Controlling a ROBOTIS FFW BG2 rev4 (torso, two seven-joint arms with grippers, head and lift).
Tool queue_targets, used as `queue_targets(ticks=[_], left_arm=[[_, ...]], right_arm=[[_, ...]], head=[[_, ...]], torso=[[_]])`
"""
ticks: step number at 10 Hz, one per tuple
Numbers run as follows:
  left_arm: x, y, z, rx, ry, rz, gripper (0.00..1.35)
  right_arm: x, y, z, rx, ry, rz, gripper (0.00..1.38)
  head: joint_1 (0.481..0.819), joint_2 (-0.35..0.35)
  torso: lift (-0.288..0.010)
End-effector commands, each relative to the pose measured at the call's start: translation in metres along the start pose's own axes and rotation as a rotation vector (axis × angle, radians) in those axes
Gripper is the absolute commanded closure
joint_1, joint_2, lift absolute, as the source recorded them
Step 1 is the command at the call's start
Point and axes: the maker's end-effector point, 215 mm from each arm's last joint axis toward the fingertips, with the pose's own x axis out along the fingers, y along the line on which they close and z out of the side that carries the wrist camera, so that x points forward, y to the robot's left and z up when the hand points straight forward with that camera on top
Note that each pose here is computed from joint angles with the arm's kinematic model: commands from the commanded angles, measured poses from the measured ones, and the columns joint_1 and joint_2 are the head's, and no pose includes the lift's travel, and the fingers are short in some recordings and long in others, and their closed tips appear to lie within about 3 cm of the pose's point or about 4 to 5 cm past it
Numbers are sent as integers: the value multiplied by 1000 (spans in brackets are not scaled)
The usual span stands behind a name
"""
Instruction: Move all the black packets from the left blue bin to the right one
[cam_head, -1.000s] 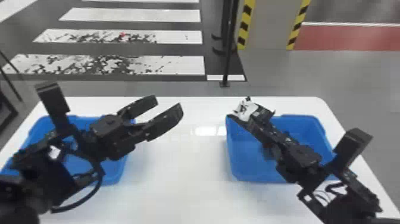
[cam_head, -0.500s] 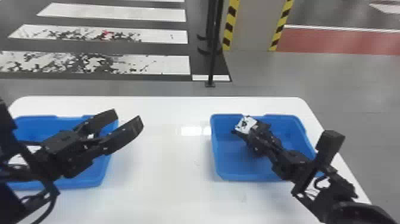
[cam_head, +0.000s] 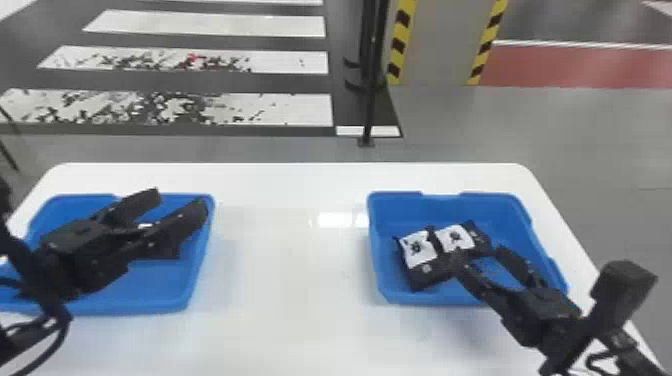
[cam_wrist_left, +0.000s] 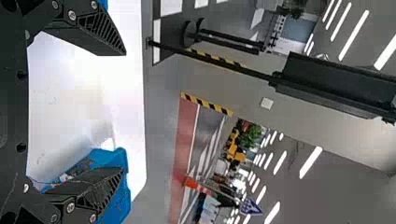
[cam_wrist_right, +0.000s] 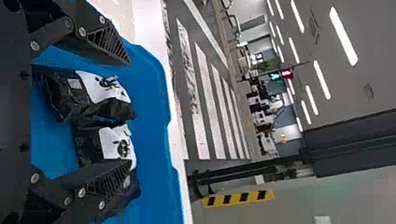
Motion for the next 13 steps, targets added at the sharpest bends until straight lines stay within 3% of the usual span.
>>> queue_targets(ticks=[1, 4, 7, 11, 13], left_arm=[[-10, 36, -6, 25, 51, 93, 177], [-15, 99, -18, 20, 130, 224, 188], [-16, 158, -26, 6, 213, 354, 188], [-11, 232, -67, -80, 360, 510, 183], [14, 235, -96, -129, 451, 479, 185]], right_arm=[[-28, 16, 22, -74, -79, -22, 111], [-70, 43, 26, -57, -132, -51, 111], [-84, 62, 23, -5, -124, -26, 114], [-86, 63, 17, 16, -113, -25, 116], [-86, 63, 15, 19, -106, -25, 116]], head=[[695, -34], [695, 43], [695, 146], [695, 231], [695, 247]], torso=[[-154], [-154], [-154], [-154], [-154]])
